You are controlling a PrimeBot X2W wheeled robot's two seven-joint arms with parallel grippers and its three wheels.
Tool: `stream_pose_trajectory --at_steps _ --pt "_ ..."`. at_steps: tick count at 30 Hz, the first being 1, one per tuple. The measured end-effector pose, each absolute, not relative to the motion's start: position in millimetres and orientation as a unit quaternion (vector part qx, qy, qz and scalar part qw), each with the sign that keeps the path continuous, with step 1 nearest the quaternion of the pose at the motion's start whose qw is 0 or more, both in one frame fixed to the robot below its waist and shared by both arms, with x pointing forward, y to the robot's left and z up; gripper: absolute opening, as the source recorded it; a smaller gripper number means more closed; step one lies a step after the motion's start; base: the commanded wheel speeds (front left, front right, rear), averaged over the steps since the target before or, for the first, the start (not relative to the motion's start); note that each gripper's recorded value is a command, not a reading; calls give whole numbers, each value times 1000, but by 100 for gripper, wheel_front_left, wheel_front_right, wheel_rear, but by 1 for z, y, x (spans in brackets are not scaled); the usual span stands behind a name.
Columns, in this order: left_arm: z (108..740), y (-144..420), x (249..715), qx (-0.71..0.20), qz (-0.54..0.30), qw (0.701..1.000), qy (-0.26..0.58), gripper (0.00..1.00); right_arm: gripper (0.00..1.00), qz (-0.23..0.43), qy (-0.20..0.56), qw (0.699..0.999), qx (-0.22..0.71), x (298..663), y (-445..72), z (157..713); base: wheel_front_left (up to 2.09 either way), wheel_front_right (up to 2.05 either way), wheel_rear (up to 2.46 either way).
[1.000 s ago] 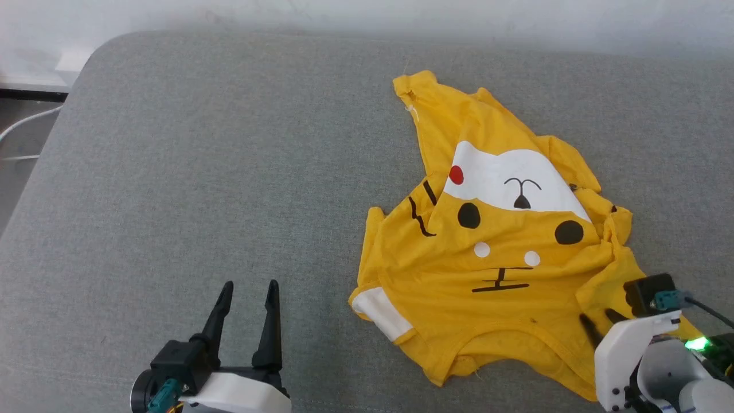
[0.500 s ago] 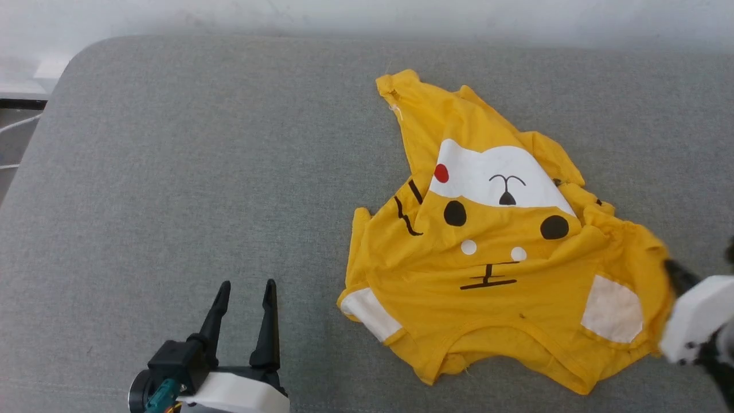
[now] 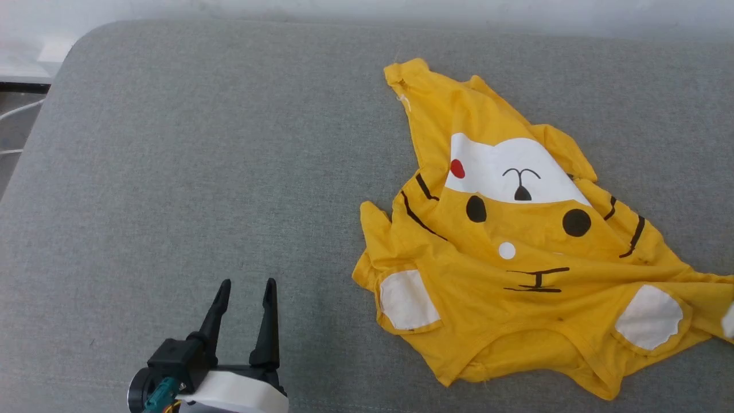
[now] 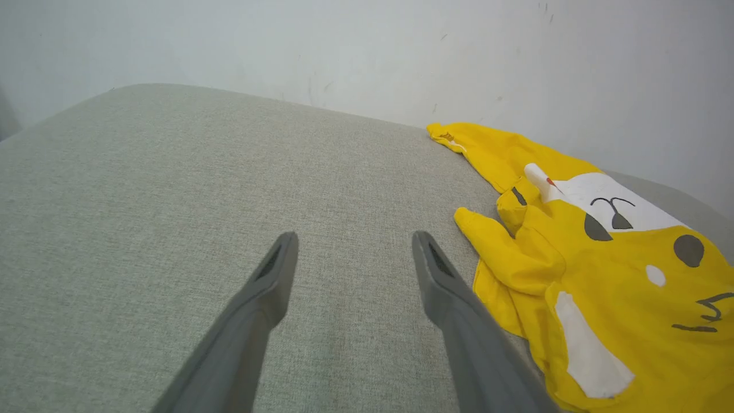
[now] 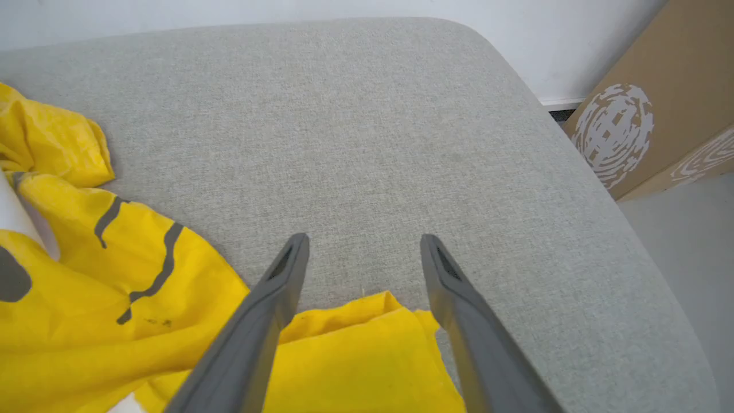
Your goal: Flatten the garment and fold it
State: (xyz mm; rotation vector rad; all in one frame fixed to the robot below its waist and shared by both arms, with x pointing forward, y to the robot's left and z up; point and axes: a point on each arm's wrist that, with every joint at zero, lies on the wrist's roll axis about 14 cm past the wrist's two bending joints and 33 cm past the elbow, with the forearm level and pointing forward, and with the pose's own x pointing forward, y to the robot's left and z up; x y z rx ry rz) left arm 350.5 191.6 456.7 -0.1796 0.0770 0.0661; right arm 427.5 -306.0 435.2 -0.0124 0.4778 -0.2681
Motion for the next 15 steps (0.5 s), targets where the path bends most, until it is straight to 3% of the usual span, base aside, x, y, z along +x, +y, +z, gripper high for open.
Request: stream_pose_trajectory --at_steps 7,15 --pt "461 187 354 -90 24 995 32 100 100 -81 159 984 26 439 -262 464 0 0 0" --pt "470 182 356 -91 13 996 18 100 100 -33 105 994 12 407 -229 486 0 0 0"
